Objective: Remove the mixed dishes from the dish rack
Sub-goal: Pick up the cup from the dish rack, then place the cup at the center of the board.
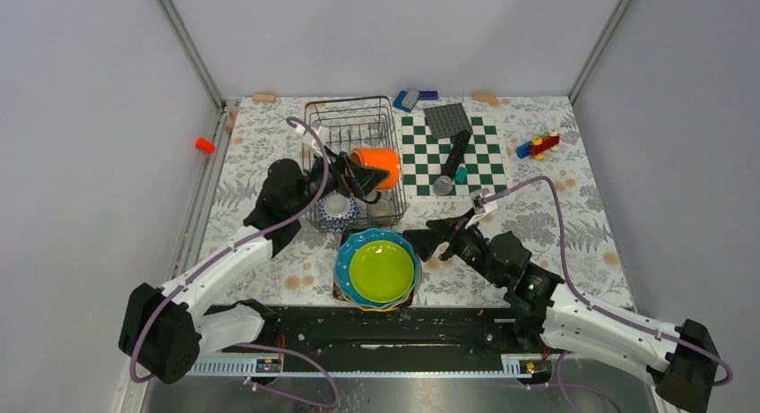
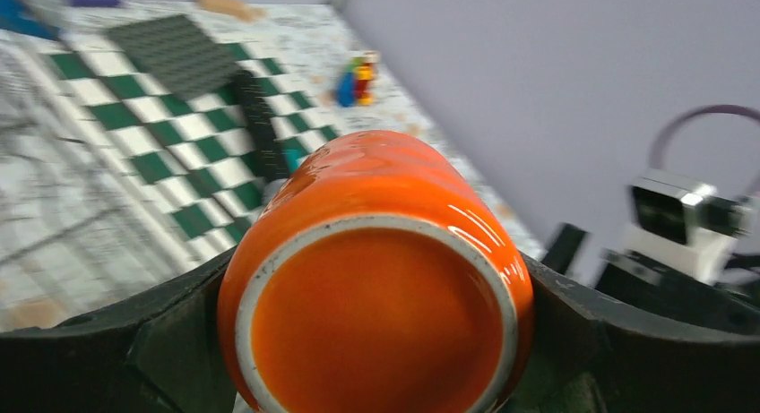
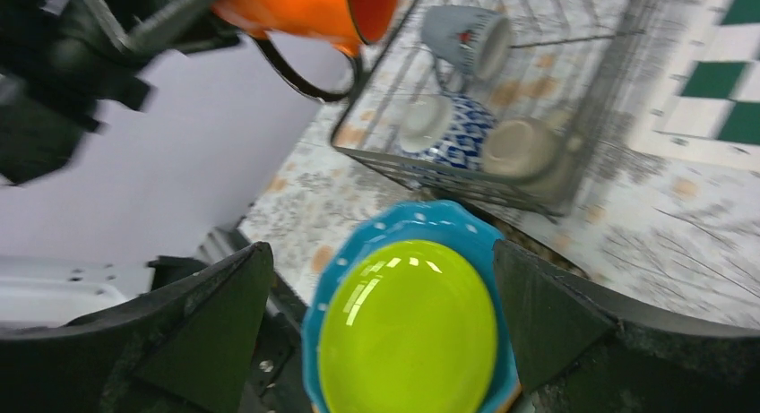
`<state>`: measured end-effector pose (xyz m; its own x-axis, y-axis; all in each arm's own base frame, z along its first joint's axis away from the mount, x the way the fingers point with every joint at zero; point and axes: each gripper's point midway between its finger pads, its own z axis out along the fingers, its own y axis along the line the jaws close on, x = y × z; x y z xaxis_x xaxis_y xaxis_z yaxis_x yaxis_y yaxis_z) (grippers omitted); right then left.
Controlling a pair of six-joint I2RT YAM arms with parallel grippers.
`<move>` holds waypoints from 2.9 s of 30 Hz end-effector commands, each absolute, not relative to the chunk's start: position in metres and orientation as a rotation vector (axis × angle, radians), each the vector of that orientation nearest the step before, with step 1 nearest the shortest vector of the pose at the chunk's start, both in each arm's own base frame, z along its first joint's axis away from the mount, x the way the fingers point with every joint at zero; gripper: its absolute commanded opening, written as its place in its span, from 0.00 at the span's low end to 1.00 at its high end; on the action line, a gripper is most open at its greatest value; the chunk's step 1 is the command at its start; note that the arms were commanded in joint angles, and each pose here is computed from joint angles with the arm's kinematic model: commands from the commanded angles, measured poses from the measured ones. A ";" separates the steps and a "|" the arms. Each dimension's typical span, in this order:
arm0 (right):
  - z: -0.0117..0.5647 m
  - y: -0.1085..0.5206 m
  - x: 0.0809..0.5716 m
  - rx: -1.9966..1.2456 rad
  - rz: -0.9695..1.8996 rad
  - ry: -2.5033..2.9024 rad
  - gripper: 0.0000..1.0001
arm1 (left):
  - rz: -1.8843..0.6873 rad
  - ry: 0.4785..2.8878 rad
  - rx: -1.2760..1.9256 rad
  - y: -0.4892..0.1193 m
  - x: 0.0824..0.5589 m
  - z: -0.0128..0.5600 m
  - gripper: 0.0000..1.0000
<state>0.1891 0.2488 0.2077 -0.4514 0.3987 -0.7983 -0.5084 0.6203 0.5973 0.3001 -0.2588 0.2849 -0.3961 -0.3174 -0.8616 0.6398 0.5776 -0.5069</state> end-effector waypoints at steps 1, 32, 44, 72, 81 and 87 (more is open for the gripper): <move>0.265 0.279 0.171 -0.203 1.292 1.536 0.99 | -1.479 1.230 0.342 -0.269 0.236 0.384 0.25; 0.344 0.314 0.140 -0.396 1.565 1.193 0.91 | -1.883 0.980 0.411 -0.281 0.161 0.414 0.26; 0.351 0.316 0.141 -0.403 1.566 1.178 0.31 | -1.918 1.001 0.443 -0.292 0.149 0.404 0.39; 0.299 0.221 0.178 -0.062 1.146 1.328 0.00 | -1.270 1.541 0.348 -0.277 0.213 0.294 0.99; 0.280 0.205 0.187 -0.044 1.011 1.398 0.00 | -1.106 1.607 0.303 -0.260 0.226 0.282 0.99; 0.242 0.172 0.213 0.037 0.689 1.577 0.00 | -0.887 1.724 0.127 -0.230 0.253 0.262 0.99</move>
